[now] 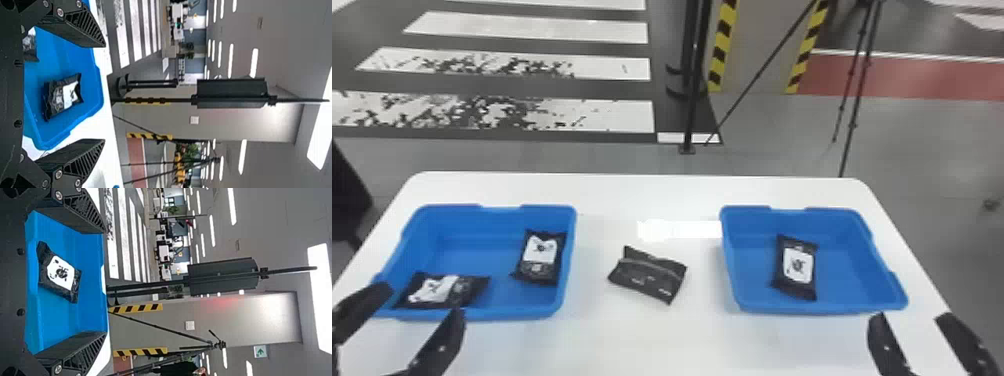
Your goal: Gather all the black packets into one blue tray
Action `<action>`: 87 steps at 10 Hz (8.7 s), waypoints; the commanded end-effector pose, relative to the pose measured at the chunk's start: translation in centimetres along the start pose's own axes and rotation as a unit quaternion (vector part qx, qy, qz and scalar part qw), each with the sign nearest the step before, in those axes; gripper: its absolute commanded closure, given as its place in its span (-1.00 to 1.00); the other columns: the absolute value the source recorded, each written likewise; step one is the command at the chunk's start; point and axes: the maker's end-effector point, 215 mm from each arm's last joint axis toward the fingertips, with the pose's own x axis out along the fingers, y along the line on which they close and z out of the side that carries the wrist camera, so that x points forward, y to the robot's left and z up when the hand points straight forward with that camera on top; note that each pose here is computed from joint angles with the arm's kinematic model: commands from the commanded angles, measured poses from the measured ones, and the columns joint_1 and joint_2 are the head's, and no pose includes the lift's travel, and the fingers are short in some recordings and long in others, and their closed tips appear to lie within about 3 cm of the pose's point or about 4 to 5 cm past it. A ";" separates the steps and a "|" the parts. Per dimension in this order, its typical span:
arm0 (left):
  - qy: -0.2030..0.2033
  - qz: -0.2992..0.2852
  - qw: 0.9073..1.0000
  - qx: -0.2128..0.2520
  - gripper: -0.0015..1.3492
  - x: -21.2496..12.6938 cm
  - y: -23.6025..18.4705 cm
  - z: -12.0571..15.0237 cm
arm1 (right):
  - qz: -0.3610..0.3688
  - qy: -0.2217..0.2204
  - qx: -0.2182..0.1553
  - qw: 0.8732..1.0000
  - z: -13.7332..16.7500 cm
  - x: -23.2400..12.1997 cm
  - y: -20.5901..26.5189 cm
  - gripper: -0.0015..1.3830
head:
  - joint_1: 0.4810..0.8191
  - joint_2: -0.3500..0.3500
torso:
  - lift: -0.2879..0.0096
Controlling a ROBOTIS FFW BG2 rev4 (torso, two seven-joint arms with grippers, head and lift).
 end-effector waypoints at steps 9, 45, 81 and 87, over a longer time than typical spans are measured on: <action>0.169 -0.276 0.945 -0.040 -0.75 21.8 -13.4 -11.9 | -0.007 0.003 0.018 1.000 -0.8 -0.3 -0.1 -0.85 | 0.27 -0.98 | 0.20; 0.159 -0.106 0.972 0.136 -0.85 11.6 10.7 -4.5 | -0.001 -0.009 0.112 0.994 -2.1 1.1 2.8 -0.85 | 0.27 -0.10 | 0.20; -0.122 -0.034 0.971 -0.204 -0.55 -1.3 -3.2 3.4 | 0.076 0.378 0.001 0.923 -13.4 16.0 1.6 0.88 | 0.27 -0.26 | 0.20; -0.120 -0.163 0.949 -0.241 -0.56 4.6 -6.8 6.1 | 0.160 0.216 -0.077 0.960 3.3 16.6 11.2 0.88 | 0.27 -0.30 | 0.20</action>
